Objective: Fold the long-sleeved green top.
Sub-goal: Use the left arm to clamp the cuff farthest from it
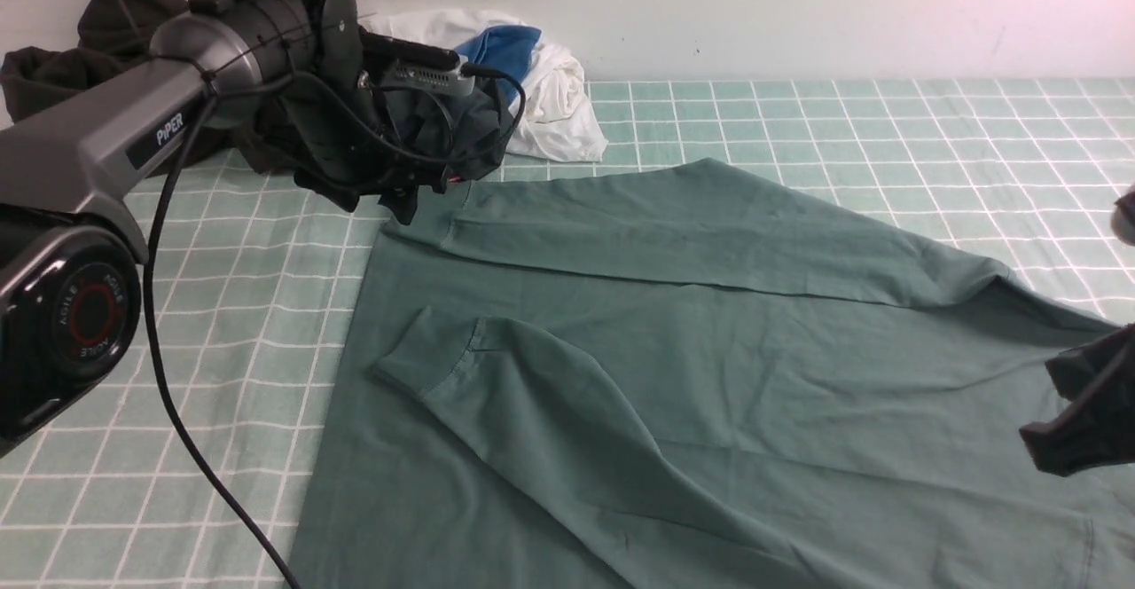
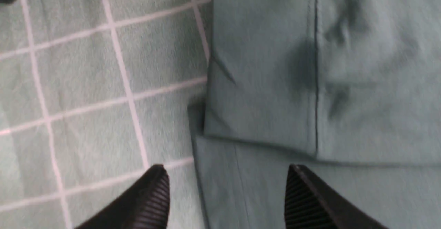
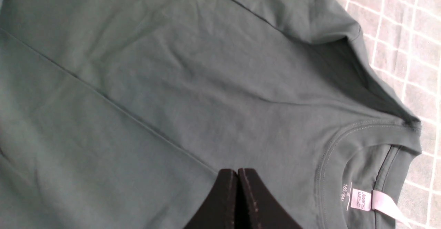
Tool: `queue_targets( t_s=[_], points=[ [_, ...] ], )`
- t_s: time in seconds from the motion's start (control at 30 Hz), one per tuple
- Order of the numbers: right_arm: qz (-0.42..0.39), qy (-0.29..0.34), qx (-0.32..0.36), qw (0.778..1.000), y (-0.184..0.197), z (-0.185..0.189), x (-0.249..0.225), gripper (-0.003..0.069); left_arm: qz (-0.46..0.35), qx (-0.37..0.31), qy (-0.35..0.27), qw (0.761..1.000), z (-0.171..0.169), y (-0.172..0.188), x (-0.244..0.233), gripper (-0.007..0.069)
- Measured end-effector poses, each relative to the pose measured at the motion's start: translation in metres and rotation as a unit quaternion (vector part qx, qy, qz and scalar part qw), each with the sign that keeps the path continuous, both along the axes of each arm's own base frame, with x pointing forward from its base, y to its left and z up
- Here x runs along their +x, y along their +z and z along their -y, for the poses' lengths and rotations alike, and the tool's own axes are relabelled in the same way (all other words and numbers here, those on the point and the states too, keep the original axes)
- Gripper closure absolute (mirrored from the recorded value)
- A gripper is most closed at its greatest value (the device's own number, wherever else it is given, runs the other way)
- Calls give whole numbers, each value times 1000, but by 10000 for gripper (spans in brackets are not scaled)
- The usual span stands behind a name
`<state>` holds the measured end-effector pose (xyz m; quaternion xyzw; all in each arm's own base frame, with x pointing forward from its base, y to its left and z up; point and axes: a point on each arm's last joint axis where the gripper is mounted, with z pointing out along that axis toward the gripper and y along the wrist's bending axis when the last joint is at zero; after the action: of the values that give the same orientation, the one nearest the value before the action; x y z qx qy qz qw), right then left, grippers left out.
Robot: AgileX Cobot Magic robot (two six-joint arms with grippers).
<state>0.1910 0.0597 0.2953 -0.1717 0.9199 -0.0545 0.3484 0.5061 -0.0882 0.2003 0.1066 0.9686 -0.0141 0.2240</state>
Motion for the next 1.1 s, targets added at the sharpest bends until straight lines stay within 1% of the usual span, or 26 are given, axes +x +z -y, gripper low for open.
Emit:
queue_targets(
  t_s=[0.1,0.13,0.17,0.23,0.3,0.33,0.4,0.47,0.5,0.53,0.57,0.6,0.67,0.7,0.73,0.77,0.9,1.0,1.1],
  points=[
    [-20,-2,-8,1000,-9,-3,7,673,16,-14,6,1000,-1,-12,9,205],
    [-34,-3,-15,999,-15,-5,11,673,34,-24,9,999,0,-22,16,205],
    [-37,-3,-16,999,-17,-5,12,673,32,-23,9,999,0,-23,16,205],
    [-58,-5,-26,998,-24,-7,16,673,55,-30,11,998,2,-37,24,205],
    [-63,-6,-28,998,-26,-7,17,673,60,-31,12,998,2,-42,26,205],
    [-67,-7,-30,997,-28,-7,18,673,66,-34,13,997,3,-51,29,205],
    [-68,-7,-30,997,-28,-7,18,673,73,-37,14,997,3,-50,31,207],
    [-69,-7,-31,997,-28,-7,18,673,80,-38,15,996,3,-52,32,231],
    [-69,-7,-31,997,-28,-7,18,673,80,-39,15,996,3,-52,32,258],
    [-69,-7,-31,997,-28,-7,18,673,81,-40,15,996,4,-52,32,312],
    [-69,-7,-31,997,-28,-7,18,673,81,-40,15,996,4,-52,32,312],
    [-69,-7,-31,997,-28,-7,18,673,81,-41,11,996,8,-52,32,412],
    [-69,-7,-31,997,-28,-7,18,673,80,-41,9,996,10,-52,31,467],
    [-68,-6,-31,997,-28,-7,18,673,81,-40,4,996,13,-51,31,549],
    [-68,-6,-31,997,-28,-7,18,673,80,-37,-2,996,14,-49,30,579],
    [-68,-6,-31,997,-28,-7,18,673,80,-35,-6,996,15,-47,30,591],
    [-68,-6,-31,997,-28,-7,18,673,72,-24,-29,997,18,-25,25,599],
    [-68,-7,-31,997,-28,-7,18,673,64,-21,-44,997,22,2,16,599],
    [-72,-13,-29,997,-24,-6,15,673,37,-27,-79,996,36,42,-8,599]
  ],
)
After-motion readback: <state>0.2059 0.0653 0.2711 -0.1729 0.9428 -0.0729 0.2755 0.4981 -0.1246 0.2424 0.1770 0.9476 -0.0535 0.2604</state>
